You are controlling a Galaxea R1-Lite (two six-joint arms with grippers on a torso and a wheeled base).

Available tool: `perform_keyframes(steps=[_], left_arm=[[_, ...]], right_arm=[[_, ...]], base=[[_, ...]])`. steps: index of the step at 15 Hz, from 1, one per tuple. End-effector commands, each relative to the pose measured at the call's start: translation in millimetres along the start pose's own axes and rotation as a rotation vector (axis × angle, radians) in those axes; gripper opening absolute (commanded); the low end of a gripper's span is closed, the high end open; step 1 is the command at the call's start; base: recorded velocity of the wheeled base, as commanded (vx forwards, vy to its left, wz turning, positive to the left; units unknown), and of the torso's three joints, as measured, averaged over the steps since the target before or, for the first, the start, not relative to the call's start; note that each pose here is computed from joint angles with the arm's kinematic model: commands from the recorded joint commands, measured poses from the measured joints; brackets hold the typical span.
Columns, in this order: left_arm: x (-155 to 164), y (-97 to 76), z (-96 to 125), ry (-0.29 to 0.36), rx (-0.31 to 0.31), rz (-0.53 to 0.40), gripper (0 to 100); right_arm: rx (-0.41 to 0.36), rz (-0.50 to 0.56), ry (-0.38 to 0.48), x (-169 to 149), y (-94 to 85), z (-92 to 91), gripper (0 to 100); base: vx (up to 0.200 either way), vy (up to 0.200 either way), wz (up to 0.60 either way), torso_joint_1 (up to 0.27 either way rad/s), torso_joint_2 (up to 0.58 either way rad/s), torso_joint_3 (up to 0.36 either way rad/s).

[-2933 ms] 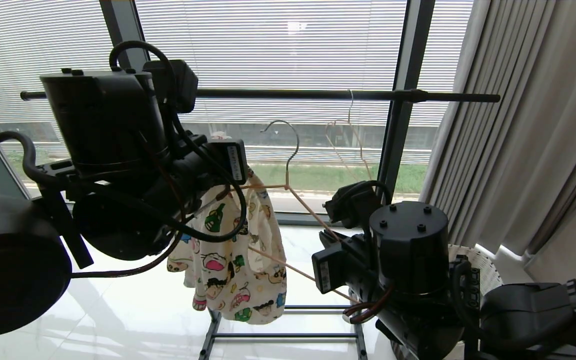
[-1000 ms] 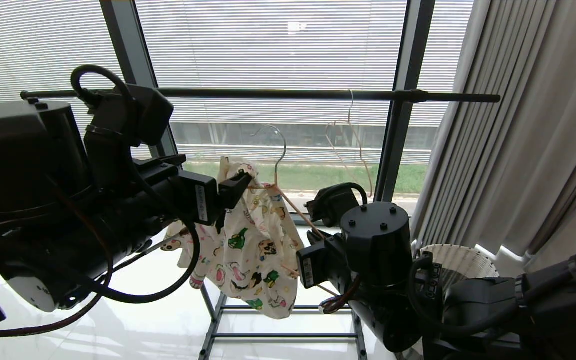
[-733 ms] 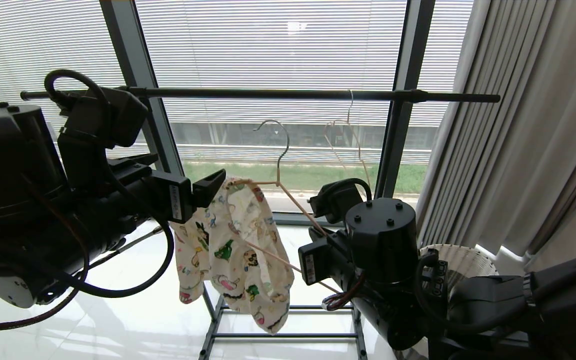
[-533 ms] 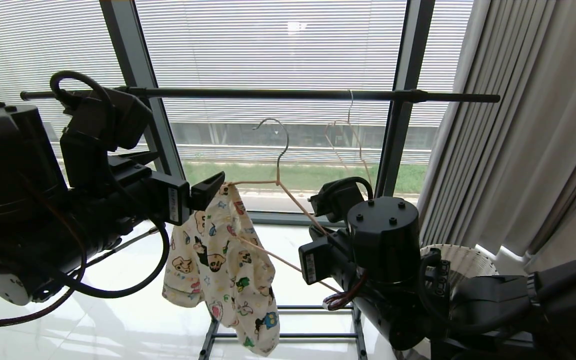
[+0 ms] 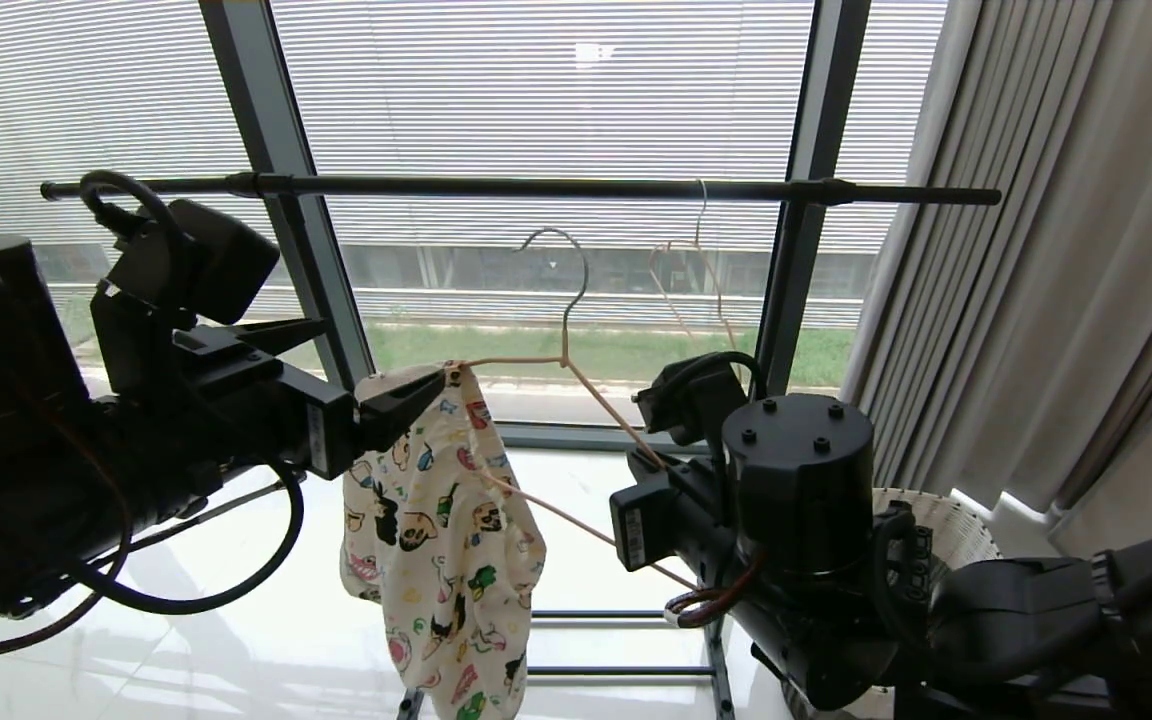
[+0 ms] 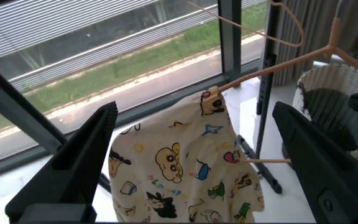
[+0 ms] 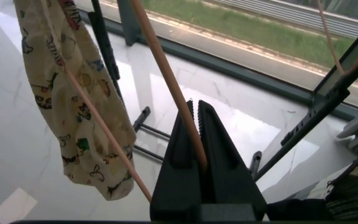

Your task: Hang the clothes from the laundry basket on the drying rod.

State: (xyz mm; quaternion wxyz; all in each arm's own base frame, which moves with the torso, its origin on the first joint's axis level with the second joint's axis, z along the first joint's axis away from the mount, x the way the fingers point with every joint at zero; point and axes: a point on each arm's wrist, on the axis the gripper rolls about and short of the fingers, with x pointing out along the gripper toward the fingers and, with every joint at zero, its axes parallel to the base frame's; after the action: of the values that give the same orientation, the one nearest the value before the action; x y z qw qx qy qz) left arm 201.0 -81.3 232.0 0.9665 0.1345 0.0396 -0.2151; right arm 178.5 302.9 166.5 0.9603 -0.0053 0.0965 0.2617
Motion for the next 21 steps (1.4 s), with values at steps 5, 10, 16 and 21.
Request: perform_keyframes(steps=[5, 10, 16, 21], left_arm=[[-41.2, 13.0, -23.5, -0.045, 0.01, -0.18, 100], [-54.6, -21.5, -22.2, 0.046, -0.002, -0.45, 100], [-56.5, -39.0, -23.6, 0.099, 0.045, -0.596, 100], [-40.4, -46.2, -33.6, 0.123, 0.127, -0.685, 100]], right_arm=[[-0.04, 0.027, -0.012, -50.6, -30.1, -1.7, 0], [-0.136, 0.148, -0.008, -92.5, -53.7, -13.8, 0], [-0.207, 0.229, -0.008, -116.4, -64.6, -20.9, 0], [-0.254, 0.315, -0.034, -129.5, -66.3, -20.1, 0]], base=[[0.0, 0.0, 0.0, 0.0, 0.0, 0.0], [0.0, 0.0, 0.0, 0.0, 0.0, 0.0], [0.0, 0.0, 0.0, 0.0, 0.0, 0.0], [0.0, 0.0, 0.0, 0.0, 0.0, 0.0]])
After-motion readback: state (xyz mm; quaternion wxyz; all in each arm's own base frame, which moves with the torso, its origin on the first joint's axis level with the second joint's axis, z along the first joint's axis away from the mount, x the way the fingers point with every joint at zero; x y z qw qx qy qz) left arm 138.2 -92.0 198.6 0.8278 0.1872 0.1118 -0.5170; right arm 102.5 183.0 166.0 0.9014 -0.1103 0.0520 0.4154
